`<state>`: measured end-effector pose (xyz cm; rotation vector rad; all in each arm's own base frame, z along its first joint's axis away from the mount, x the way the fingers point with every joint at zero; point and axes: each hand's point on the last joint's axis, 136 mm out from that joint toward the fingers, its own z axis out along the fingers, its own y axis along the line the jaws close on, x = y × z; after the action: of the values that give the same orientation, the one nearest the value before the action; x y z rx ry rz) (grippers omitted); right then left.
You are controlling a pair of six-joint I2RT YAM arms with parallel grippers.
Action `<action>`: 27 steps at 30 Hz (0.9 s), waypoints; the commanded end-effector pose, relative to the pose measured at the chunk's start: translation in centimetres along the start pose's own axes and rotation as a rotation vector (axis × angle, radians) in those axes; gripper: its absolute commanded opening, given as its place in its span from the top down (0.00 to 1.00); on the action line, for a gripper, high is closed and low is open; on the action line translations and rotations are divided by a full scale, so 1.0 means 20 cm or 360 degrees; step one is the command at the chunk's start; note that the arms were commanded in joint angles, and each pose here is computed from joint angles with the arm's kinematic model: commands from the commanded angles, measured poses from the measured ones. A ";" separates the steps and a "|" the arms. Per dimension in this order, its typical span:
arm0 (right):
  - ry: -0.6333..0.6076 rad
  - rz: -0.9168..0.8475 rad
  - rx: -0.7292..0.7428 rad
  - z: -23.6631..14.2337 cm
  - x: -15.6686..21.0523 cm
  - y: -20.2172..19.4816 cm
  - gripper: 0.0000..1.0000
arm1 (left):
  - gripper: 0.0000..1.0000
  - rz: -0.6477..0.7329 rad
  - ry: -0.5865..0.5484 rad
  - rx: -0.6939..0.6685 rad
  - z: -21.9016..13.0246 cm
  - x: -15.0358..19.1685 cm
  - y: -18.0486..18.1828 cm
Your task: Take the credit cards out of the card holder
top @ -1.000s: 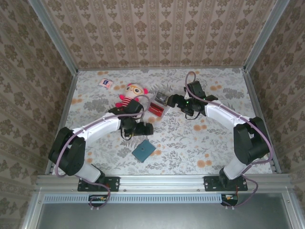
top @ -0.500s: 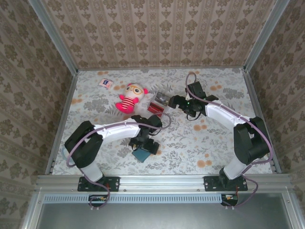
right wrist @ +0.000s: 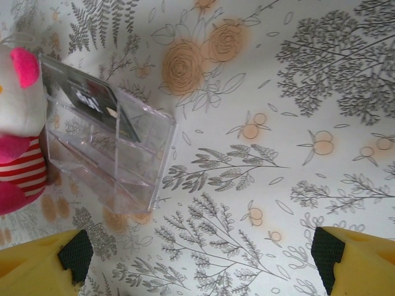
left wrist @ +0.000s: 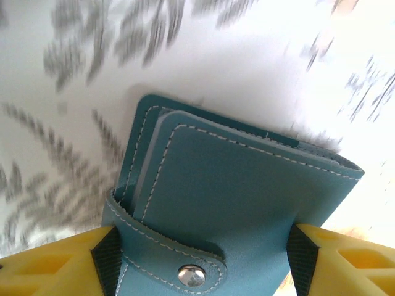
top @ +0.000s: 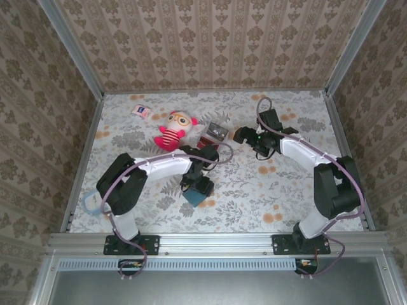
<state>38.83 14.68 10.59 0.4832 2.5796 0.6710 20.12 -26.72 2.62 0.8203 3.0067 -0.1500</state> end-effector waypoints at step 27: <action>0.0384 -0.0662 0.0049 0.29 0.55 0.47 0.55 | 0.00 -0.1150 -0.0636 0.0243 -0.32 -0.08 0.63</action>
<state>34.33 28.46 7.93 -0.0984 2.7642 0.6290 27.45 -16.53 7.14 -0.1949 2.8148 -0.4633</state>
